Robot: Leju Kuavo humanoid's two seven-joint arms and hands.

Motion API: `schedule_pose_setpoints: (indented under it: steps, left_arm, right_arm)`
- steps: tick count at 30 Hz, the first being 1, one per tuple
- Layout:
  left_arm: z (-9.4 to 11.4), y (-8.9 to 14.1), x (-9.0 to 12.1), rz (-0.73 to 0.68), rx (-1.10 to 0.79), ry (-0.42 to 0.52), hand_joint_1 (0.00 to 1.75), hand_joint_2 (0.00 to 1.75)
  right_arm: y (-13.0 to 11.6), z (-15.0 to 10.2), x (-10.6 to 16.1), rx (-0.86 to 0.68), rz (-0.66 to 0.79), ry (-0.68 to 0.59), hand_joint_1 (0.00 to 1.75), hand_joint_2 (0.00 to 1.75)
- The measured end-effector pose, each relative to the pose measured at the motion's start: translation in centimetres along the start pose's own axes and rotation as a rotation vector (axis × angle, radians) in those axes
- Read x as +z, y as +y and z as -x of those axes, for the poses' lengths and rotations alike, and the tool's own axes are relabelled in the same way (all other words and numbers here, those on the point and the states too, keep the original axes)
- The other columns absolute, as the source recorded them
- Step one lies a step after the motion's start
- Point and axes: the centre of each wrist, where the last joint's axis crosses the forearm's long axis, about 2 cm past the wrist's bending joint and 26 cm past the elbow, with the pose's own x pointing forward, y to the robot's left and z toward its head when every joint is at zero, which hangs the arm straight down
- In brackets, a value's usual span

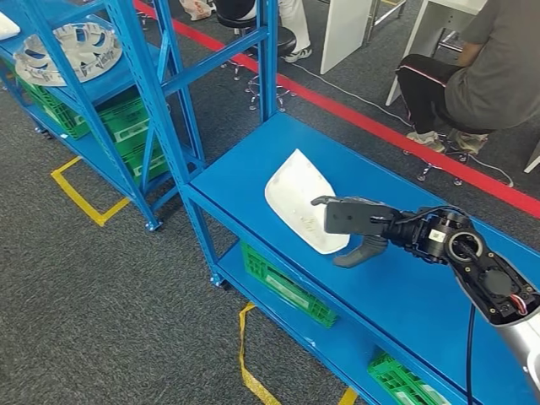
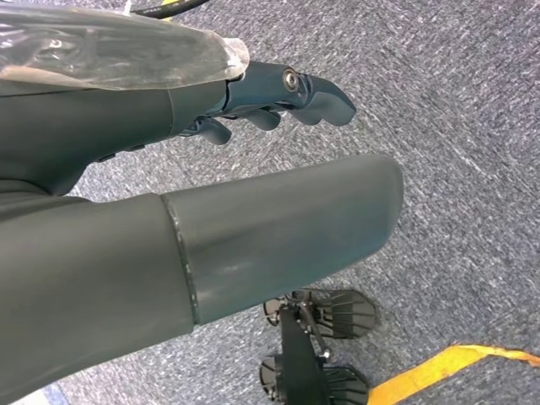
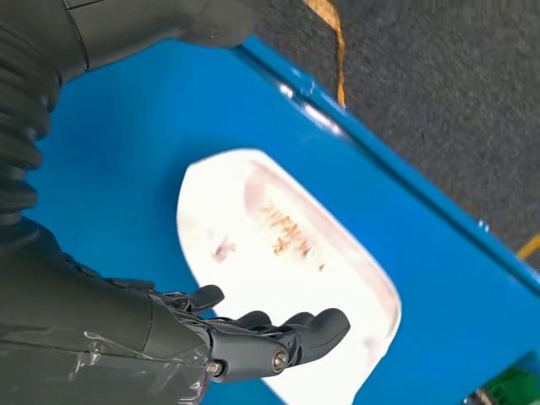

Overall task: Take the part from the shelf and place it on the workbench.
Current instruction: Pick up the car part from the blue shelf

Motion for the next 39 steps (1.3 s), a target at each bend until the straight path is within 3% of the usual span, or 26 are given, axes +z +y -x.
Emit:
schedule_pose_setpoints:
  steps: [16, 27, 39]
  left_arm:
    - [-0.3, 0.0, -0.1, 0.01, -0.015, -0.002, 0.0, 0.0]
    - [-0.4, 0.0, -0.1, 0.01, -0.015, 0.003, 0.0, 0.0]
    - [-0.3, 0.0, -0.1, 0.01, -0.015, 0.004, 0.0, 0.0]
  right_arm:
    - [3.0, -1.9, 1.0, 0.272, -0.241, 0.046, 0.0, 1.75]
    - [4.3, -1.9, 1.1, 0.399, -0.304, 0.07, 0.0, 1.75]
    - [4.2, 0.5, 0.1, 0.741, -0.248, 0.173, 0.0, 1.75]
